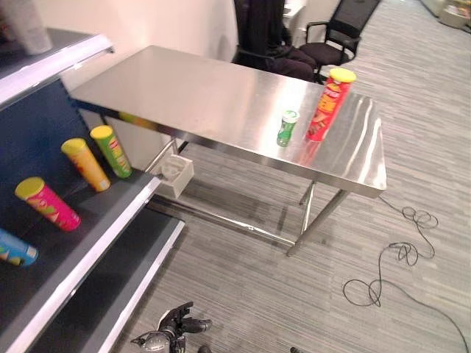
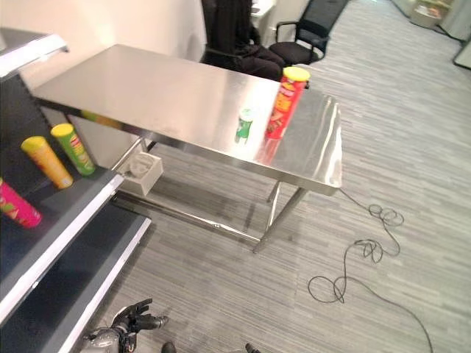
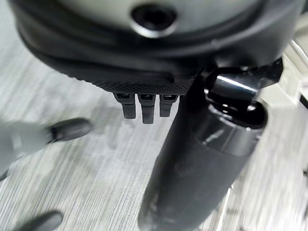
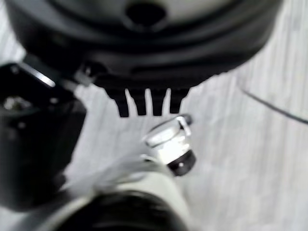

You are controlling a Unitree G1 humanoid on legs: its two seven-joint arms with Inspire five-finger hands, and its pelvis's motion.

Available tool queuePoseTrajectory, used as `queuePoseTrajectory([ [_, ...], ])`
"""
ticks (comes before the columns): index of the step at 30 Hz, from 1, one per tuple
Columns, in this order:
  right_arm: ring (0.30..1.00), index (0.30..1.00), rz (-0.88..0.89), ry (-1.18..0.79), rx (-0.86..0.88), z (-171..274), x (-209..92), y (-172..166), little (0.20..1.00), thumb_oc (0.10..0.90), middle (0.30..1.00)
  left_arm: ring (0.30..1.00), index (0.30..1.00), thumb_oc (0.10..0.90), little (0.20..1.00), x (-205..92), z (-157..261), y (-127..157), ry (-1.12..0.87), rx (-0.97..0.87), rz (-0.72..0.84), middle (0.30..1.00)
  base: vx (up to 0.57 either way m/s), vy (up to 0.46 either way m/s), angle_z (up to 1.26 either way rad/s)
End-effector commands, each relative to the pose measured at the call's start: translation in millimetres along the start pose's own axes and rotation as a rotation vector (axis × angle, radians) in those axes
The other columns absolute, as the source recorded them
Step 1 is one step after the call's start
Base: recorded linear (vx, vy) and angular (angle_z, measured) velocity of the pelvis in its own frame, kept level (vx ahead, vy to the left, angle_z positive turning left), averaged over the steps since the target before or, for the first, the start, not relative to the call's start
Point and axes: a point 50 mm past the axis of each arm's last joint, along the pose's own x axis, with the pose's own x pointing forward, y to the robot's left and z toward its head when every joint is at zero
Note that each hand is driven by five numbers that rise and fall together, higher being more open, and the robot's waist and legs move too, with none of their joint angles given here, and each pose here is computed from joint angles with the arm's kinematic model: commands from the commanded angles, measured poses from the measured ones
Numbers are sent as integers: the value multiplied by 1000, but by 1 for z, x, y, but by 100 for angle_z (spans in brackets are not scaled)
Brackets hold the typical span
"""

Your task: Put the goods on the table back onto the shelves and tidy them up.

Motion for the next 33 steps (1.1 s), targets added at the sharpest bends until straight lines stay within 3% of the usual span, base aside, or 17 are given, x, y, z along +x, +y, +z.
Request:
queuePoseTrajectory([
  [1, 900, 900, -38, -371, -83, 79, -16, -20, 900, 800, 900, 900, 900, 800, 900, -5, -5, 7, -33, -19, -10, 900, 181, 215, -109],
  [9, 900, 900, -256, -656, -169, 128, -65, -71, 900, 800, 900, 900, 900, 800, 900, -5, -19, -9, 38, 43, -56, 900, 238, -44, -62],
  [13, 900, 900, -374, -957, -102, 165, -118, -98, 900, 800, 900, 900, 900, 800, 900, -3, -13, -13, 5, -46, -39, 900, 225, -129, 16],
  [14, 900, 900, -369, -1084, -43, 177, -138, -102, 900, 800, 900, 900, 900, 800, 900, -3, -13, -18, -4, -49, -53, 900, 233, -113, -16],
  [15, 900, 900, -370, -1083, -43, 177, -138, -103, 900, 800, 900, 900, 900, 800, 900, -3, -13, -19, -4, -49, -54, 900, 191, -104, -7],
  [18, 900, 900, -215, -1364, 12, 200, -186, -108, 900, 800, 900, 900, 900, 800, 900, -4, -11, -16, -26, -42, -66, 900, 206, -135, -2],
  [21, 900, 900, -67, -1544, -120, 222, -232, -101, 900, 800, 900, 900, 900, 800, 900, -6, -15, -9, -37, -91, -55, 900, 178, -167, 13],
  [23, 900, 900, -75, -1711, -98, 232, -267, -109, 900, 800, 900, 900, 900, 800, 900, -7, -15, -15, -53, -151, -65, 900, 275, -60, -25],
  [26, 900, 900, -170, -1921, 114, 234, -290, -118, 900, 800, 900, 900, 900, 800, 900, -10, -32, -20, 1, -243, -52, 900, 280, 268, 0],
  [30, 900, 900, -226, -1995, 214, 239, -295, -116, 900, 800, 900, 900, 900, 800, 900, -9, -33, -23, 13, -274, -23, 900, 133, 223, -38],
  [33, 900, 900, -341, -2064, 240, 238, -307, -115, 900, 800, 900, 900, 900, 800, 900, -6, -23, -38, -12, -165, -77, 900, 133, 337, -45],
])
